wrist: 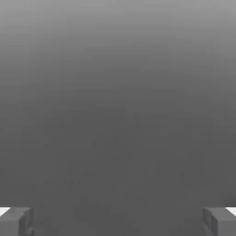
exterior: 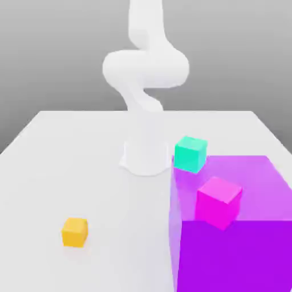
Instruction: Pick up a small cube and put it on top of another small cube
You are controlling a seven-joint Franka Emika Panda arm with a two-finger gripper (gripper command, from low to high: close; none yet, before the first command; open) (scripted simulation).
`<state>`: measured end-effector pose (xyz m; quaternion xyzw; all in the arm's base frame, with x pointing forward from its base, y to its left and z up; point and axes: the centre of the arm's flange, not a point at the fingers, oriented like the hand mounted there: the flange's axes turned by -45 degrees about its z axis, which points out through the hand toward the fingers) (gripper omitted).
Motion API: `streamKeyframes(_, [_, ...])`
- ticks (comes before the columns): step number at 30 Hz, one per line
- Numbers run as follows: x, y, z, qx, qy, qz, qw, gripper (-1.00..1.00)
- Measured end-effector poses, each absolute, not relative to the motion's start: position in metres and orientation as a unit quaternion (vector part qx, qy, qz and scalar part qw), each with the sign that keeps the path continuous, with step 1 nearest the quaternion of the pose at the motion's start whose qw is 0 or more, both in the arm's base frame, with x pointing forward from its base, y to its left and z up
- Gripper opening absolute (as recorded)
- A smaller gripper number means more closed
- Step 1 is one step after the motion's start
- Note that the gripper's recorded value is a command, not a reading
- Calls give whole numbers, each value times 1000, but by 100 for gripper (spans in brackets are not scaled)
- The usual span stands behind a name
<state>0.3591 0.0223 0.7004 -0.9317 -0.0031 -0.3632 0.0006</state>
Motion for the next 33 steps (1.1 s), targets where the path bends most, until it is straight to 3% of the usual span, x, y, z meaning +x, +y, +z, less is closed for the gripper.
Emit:
streamKeyframes(7, [400,130,602,-964,-2,-265,9,0])
streamKeyframes(13, [391,223,498,-982,3,-190,-3,0])
streamKeyframes(21, [320,320,360,-993,4,-108,-50,0])
streamKeyframes(26, [247,327,256,-995,56,-41,-65,0])
streamKeyframes(28, [233,312,232,-994,94,-19,-57,0])
streamKeyframes(33, [232,251,205,-976,218,3,-15,0])
